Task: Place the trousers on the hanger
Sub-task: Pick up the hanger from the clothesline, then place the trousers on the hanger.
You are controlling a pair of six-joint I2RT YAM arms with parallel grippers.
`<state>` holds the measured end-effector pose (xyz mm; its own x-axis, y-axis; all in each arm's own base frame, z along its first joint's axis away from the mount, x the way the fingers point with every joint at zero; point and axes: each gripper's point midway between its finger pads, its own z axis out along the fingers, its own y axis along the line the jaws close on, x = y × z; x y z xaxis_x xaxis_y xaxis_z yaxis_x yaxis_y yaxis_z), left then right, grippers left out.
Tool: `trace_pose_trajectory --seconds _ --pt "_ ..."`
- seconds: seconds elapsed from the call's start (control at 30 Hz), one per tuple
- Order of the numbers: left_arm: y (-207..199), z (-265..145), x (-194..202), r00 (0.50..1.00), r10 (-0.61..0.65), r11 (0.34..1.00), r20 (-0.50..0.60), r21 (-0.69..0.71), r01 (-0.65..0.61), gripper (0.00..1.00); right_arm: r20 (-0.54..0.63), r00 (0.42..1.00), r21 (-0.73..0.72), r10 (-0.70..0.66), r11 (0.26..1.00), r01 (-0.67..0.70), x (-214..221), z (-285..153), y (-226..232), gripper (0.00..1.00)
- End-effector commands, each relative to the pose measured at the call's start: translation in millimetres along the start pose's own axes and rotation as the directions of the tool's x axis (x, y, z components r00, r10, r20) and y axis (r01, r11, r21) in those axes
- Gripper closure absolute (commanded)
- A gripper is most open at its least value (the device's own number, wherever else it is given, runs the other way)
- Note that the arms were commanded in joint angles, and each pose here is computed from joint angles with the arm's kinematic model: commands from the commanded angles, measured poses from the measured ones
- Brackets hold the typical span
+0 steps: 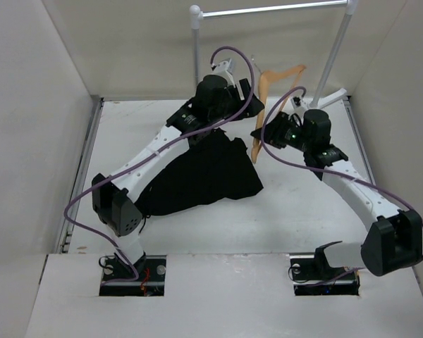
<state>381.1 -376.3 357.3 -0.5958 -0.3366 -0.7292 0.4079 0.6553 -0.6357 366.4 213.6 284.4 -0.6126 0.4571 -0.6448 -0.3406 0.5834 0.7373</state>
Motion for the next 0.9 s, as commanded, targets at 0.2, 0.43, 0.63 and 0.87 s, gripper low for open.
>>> trace_pose_trajectory --seconds 0.2,0.43,0.63,0.87 --pt "15 30 6 0.996 0.087 0.994 0.011 -0.073 -0.086 0.42 -0.040 0.999 -0.061 -0.025 0.998 0.022 40 -10 19 0.88" --pt "38 47 22 0.995 0.103 0.983 -0.018 -0.148 -0.104 0.51 -0.075 0.997 -0.037 -0.026 0.999 0.023 63 -19 14 0.87" --pt "39 46 21 0.994 0.112 0.978 0.003 -0.176 -0.109 0.88 -0.093 0.996 0.012 -0.010 1.000 0.011 75 -31 4 0.87" --pt "55 38 52 0.999 0.046 0.971 0.010 -0.236 -0.042 0.97 -0.068 0.998 0.079 0.009 0.997 -0.003 71 -49 -7 0.53"
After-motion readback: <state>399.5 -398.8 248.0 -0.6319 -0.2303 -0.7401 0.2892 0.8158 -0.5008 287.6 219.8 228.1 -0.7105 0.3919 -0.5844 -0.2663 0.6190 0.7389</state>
